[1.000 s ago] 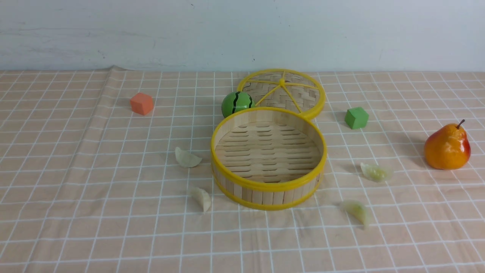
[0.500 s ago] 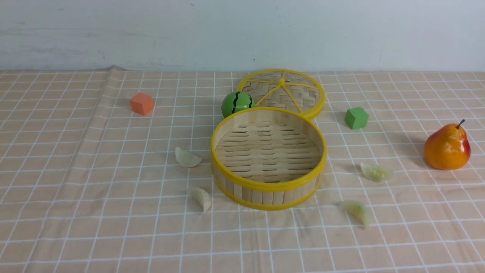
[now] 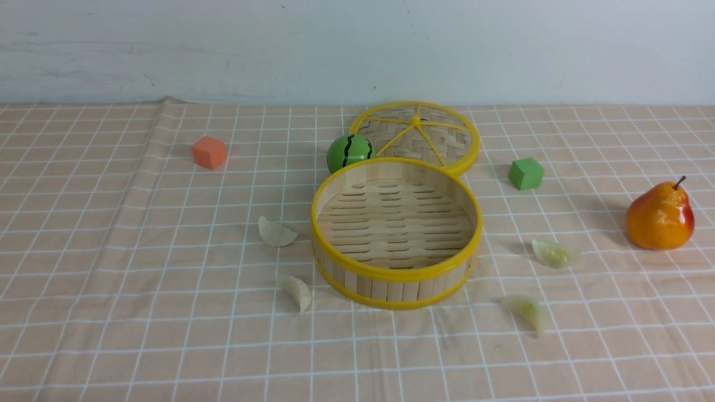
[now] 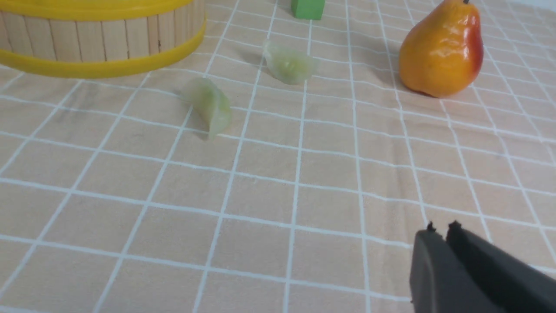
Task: Put the dumplings into the steamer on the table with the brown tablecloth.
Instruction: 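Reach for and grasp a dumpling on the table with the left gripper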
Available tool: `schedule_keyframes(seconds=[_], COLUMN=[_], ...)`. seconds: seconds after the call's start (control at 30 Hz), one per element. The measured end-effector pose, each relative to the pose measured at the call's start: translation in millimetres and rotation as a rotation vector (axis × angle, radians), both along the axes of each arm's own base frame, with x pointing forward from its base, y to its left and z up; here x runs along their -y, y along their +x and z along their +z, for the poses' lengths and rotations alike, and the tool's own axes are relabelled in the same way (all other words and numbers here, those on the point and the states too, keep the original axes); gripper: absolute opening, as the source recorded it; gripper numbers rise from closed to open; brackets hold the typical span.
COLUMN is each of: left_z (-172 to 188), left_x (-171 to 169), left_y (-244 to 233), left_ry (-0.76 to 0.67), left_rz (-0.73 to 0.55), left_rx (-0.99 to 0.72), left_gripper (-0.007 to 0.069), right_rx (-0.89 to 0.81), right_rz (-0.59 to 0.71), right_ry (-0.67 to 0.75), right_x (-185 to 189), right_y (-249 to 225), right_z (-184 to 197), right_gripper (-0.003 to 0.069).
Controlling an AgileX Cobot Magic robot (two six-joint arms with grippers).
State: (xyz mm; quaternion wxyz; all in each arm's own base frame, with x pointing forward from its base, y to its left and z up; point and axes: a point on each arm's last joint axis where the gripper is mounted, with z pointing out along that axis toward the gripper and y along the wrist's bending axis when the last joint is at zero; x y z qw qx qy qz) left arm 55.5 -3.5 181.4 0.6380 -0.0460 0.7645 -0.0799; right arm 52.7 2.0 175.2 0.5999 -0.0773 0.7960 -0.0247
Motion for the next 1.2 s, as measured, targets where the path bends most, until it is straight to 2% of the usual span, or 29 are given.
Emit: schedule_keyframes(seconds=[0.1, 0.2, 0.27, 0.3, 0.37, 0.47, 0.57, 0.6, 0.63, 0.73, 0.8, 0.93, 0.97, 1.0, 1.07, 1.1, 1.2], left_z=[9.0, 23.9, 29.1, 36.5, 43.7, 55.0, 64.8, 70.3, 76.2, 94.4, 137.4, 175.9, 178.0, 184.0, 181.8, 175.8, 153.4], left_x=[0.1, 0.3, 0.3, 0.3, 0.2, 0.1, -0.3, -0.5, -0.2, 1.7, 3.6, 4.5, 4.3, 5.4, 6.6, 8.0, 10.4], left_y=[1.1, 1.0, 0.4, -1.0, -3.0, -7.5, -13.0, -16.5, -18.5, -22.2, -24.5, 5.9, 5.1, 30.8, 50.8, 78.1, 124.1], left_ry=[-0.004, -0.014, -0.018, -0.023, -0.042, -0.145, -0.289, -0.385, -0.433, -0.424, -0.33, -0.224, -0.225, -0.204, -0.203, -0.226, -0.315], left_rz=[-0.001, -0.002, -0.003, -0.003, -0.005, -0.02, -0.055, -0.085, -0.106, -0.127, -0.12, -0.067, -0.066, -0.048, -0.039, -0.024, 0.016], left_rx=[0.1, 0.263, 0.321, 0.403, 0.484, 0.611, 0.722, 0.778, 0.793, 0.785, 0.738, 0.554, 0.557, 0.455, 0.38, 0.272, 0.073], left_gripper=[0.0146, 0.0147, 0.0147, 0.0148, 0.0152, 0.0155, 0.0156, 0.0158, 0.0158, 0.0145, 0.0089, -0.001, -0.001, -0.0014, -0.0014, -0.0014, -0.0014], right_rx=[0.08, 0.342, 0.421, 0.554, 0.711, 0.883, 0.918, 0.923, 0.922, 0.913, 0.849, 0.618, 0.626, 0.476, 0.38, 0.26, 0.036], right_rz=[0.006, 0.03, 0.037, 0.025, 0.071, 0.109, 0.121, 0.123, 0.12, 0.11, 0.091, 0.046, 0.047, 0.027, 0.016, 0.004, -0.012], right_ry=[-0.013, -0.004, 0.003, 0.03, 0.09, 0.183, 0.214, 0.225, 0.241, 0.27, 0.27, 0.198, 0.195, 0.161, 0.145, 0.13, 0.108], right_x=[-0.3, -2.7, -3.4, -4.6, -5.7, -6.8, -7.0, -6.9, -6.3, -5.0, -3.9, -4.1, -4.0, -4.6, -5.0, -5.8, -8.0], right_y=[2.1, 3.6, 2.9, -0.1, -5.0, -13.4, -15.6, -16.0, -16.1, -17.2, -16.2, 4.1, 3.4, 20.4, 32.2, 47.7, 74.0], right_z=[4.8, 28.5, 35.7, 48.8, 61.4, 75.7, 78.6, 79.0, 80.5, 89.7, 115.9, 144.0, 146.4, 147.3, 145.9, 140.5, 119.2], right_gripper=[0.0054, 0.0059, 0.0061, 0.0064, 0.0067, 0.0073, 0.0075, 0.0077, 0.0078, 0.0078, 0.0062, -0.0005, -0.0005, -0.001, -0.001, -0.0009, -0.0008])
